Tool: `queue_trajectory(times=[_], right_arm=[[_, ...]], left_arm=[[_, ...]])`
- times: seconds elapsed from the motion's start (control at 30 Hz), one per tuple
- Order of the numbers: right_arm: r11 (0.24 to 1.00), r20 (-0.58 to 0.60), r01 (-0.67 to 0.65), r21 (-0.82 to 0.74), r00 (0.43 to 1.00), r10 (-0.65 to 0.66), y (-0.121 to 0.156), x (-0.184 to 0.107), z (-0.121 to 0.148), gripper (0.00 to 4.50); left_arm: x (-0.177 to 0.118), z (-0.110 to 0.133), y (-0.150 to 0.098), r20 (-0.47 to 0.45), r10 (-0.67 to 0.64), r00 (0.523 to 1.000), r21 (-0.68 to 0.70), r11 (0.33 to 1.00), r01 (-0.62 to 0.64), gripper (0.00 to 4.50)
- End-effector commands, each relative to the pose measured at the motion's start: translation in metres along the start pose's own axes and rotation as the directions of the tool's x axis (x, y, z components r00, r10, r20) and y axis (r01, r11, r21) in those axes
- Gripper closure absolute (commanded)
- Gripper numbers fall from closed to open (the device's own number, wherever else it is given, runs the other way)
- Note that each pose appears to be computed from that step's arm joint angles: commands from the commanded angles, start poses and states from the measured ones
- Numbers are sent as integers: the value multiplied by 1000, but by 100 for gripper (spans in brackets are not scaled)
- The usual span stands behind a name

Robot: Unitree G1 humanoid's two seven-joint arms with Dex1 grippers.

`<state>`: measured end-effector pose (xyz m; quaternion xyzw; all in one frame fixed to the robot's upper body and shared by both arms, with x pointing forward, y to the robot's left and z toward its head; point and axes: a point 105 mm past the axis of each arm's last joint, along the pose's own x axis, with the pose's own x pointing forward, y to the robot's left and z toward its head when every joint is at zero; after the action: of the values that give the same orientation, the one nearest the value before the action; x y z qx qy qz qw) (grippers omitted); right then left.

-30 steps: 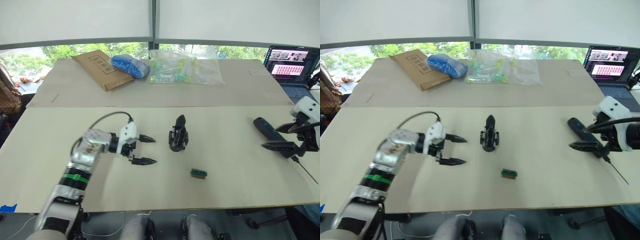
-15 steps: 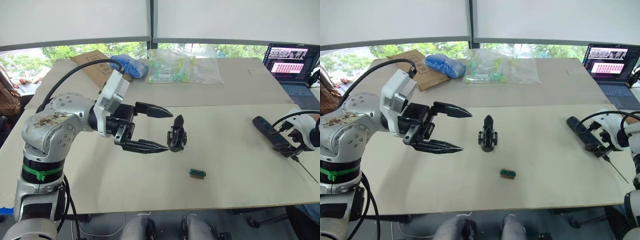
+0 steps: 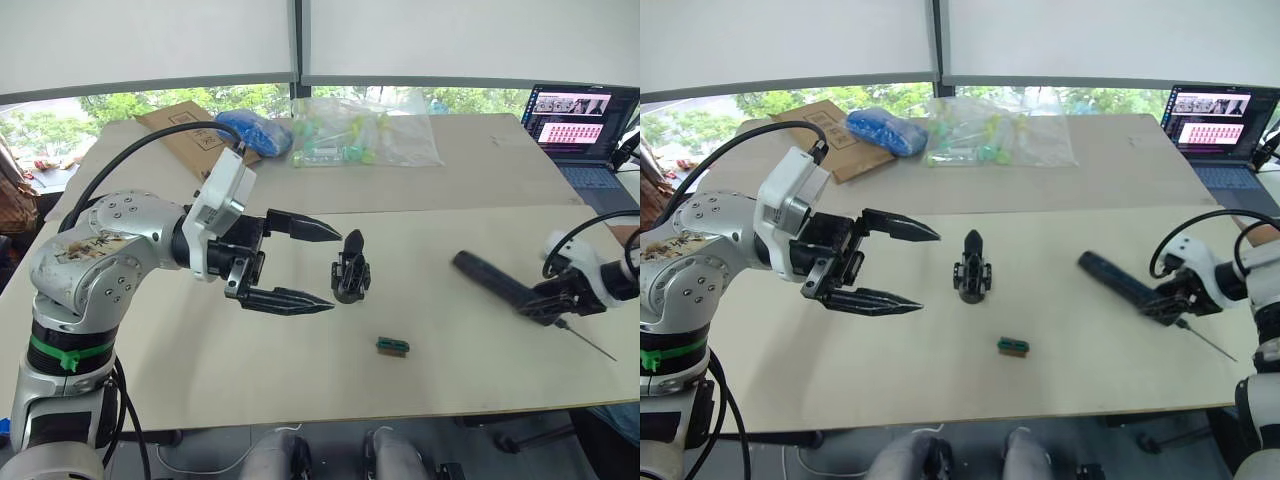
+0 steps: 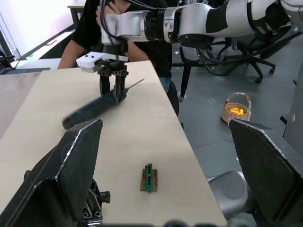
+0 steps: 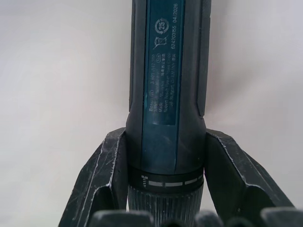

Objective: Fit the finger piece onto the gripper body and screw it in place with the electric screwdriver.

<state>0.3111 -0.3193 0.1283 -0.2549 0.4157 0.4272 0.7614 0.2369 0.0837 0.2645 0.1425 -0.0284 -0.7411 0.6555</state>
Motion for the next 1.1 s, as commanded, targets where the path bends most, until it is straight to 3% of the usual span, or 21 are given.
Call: queue_trajectory(times=[0.03, 0.07, 0.13, 0.27, 0.4, 0.63, 0.77, 0.9, 1.0, 1.1], right_arm=[[992, -40, 33, -124, 998, -38, 3, -9, 10, 262], [992, -68, 40, -121, 997, -48, 3, -7, 8, 262], [996, -120, 26, -90, 992, -36, 6, -7, 3, 155], [999, -208, 31, -43, 977, -39, 10, -13, 0, 23], [999, -224, 31, 10, 974, -28, 13, -11, 4, 23], [999, -200, 32, 35, 980, -24, 15, 21, 19, 23], [999, -264, 13, -31, 964, -21, 17, 25, 6, 142], [995, -252, 25, -94, 966, -48, 15, 17, 8, 260], [983, -193, 53, -174, 977, -87, 15, 0, 18, 260], [956, -3, 97, -276, 995, -101, 24, -20, 44, 260]], left_arm=[[0, 3, -5, -22, -28, 999, 48, 998, 30, 0], [0, 2, -6, -31, -39, 999, 50, 998, 41, 0], [1, -1, -7, -47, -56, 997, 52, 997, 58, 0], [0, -8, -11, -83, -83, 993, 54, 995, 88, 0], [1, -12, -14, -93, -97, 991, 54, 993, 102, 0], [6, -21, -14, -118, -113, 986, 69, 990, 122, 0], [6, -20, -11, -117, -108, 987, 71, 991, 117, 0], [6, -22, -10, -121, -109, 987, 67, 991, 118, 0], [6, -26, -9, -128, -115, 985, 57, 991, 123, 0], [6, -32, -6, -132, -116, 984, 30, 992, 121, 0]])
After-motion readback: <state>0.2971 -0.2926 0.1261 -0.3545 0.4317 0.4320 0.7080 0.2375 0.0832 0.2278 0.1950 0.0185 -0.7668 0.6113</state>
